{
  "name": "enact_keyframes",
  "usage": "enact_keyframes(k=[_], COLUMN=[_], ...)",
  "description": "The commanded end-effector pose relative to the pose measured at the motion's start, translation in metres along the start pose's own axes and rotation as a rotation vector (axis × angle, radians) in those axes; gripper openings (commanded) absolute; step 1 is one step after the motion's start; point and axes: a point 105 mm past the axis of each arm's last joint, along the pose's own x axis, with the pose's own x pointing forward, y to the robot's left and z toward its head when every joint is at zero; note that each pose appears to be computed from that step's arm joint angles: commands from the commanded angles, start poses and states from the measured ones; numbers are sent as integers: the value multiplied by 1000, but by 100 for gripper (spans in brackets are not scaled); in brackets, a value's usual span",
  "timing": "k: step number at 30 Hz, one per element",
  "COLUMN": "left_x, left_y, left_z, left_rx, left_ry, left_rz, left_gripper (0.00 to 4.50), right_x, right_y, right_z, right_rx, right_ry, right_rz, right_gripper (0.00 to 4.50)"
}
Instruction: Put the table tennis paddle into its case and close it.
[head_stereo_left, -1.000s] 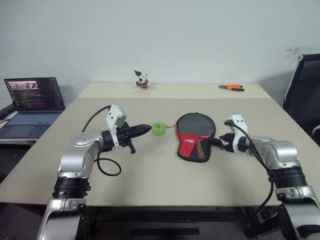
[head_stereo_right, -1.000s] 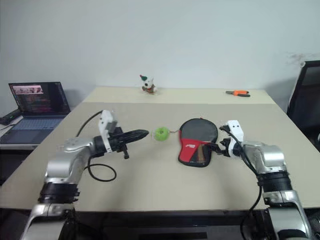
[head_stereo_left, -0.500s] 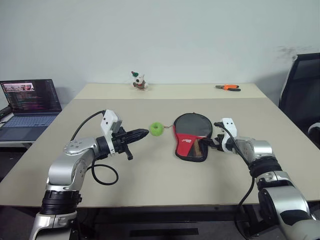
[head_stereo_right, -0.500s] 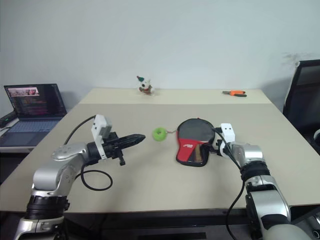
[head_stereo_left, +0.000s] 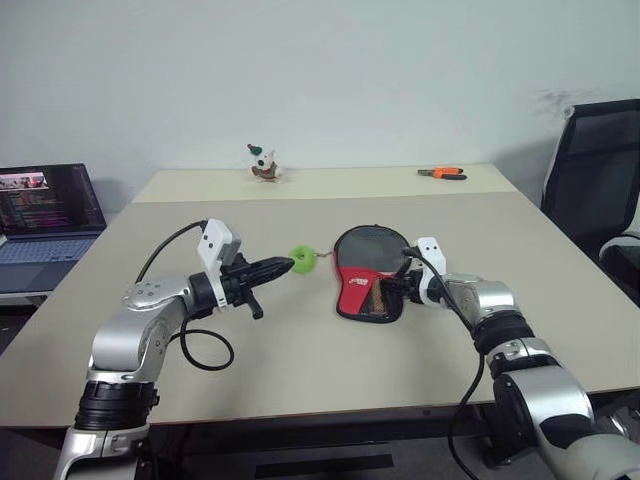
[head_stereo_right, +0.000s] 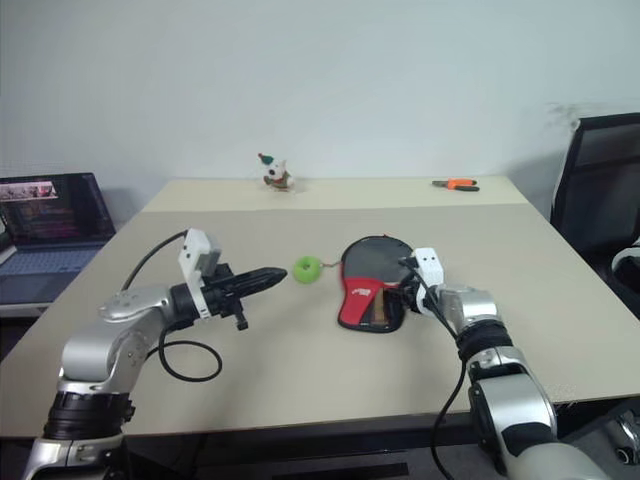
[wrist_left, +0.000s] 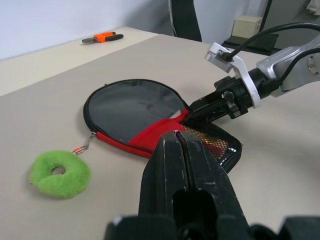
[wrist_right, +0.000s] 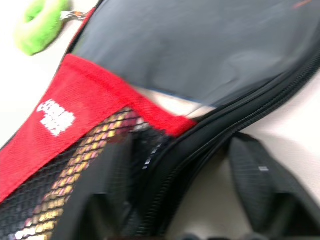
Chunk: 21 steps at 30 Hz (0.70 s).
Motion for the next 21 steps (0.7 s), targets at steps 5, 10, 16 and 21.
enact_keyframes(k=[5, 10, 16, 21], left_x=[-28, -55, -60, -62], left_y=[-14, -12, -13, -29], left_z=[15, 1, -7, -12], left_rx=[-99, -143, -137, -119], left_ry=[-42, 46, 98, 145], left_rz=[-127, -168, -186, -253], left_gripper=[0, 0, 0, 0], right_x=[10, 10, 8, 5], right_y=[18, 37, 59, 78], right_z=[-2, 0, 3, -9], right_rx=[73, 130, 165, 156], right_ry=[24, 36, 45, 80], right_rz=[82, 218, 336, 385], right_gripper=[32, 3, 3, 3])
